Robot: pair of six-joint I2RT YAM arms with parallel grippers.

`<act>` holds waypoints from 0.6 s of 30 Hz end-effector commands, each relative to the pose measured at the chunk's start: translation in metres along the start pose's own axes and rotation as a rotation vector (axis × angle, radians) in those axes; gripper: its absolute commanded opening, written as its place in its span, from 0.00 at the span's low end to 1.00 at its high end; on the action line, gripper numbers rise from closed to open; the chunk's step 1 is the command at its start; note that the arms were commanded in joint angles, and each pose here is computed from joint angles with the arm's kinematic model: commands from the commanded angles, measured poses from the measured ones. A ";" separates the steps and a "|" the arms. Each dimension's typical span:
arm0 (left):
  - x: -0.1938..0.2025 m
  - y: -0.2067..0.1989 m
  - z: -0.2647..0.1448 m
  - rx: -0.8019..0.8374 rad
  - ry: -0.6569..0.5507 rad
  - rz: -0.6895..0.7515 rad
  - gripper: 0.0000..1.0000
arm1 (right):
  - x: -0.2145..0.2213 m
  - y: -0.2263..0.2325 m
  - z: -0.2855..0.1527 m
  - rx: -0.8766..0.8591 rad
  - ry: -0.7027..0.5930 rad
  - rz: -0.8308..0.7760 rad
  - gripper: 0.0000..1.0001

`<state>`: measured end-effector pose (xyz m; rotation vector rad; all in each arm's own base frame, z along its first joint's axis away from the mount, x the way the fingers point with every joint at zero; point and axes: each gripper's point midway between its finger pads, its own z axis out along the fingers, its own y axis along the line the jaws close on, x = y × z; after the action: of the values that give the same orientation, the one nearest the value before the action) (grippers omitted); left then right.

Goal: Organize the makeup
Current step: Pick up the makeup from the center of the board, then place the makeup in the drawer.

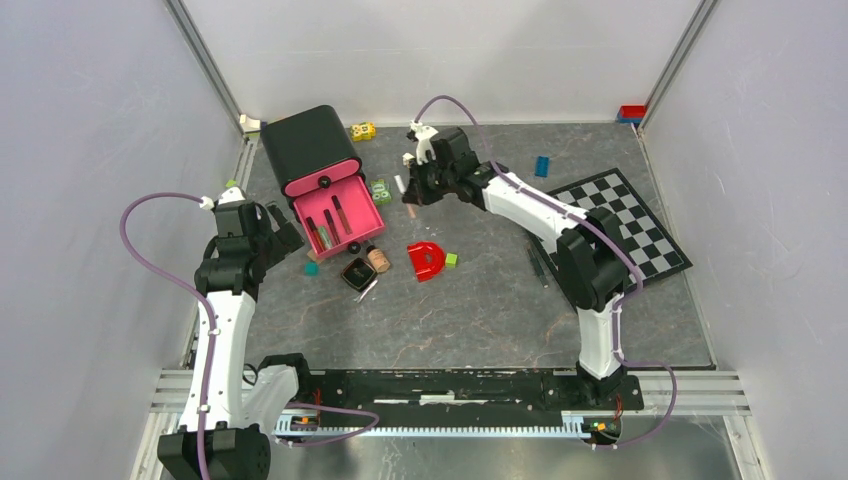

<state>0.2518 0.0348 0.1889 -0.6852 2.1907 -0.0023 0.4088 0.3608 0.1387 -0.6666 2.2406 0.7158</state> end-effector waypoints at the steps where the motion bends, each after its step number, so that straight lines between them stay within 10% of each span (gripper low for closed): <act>1: -0.010 -0.006 -0.003 0.032 -0.040 0.000 1.00 | -0.062 0.060 -0.005 -0.142 -0.200 0.191 0.00; 18: -0.011 -0.006 -0.004 0.036 -0.045 -0.001 1.00 | -0.081 0.100 0.049 -0.164 -0.265 0.239 0.00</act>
<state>0.2514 0.0347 0.1902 -0.6840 2.1857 -0.0039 0.4172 0.4727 0.1840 -0.3594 2.0984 1.0698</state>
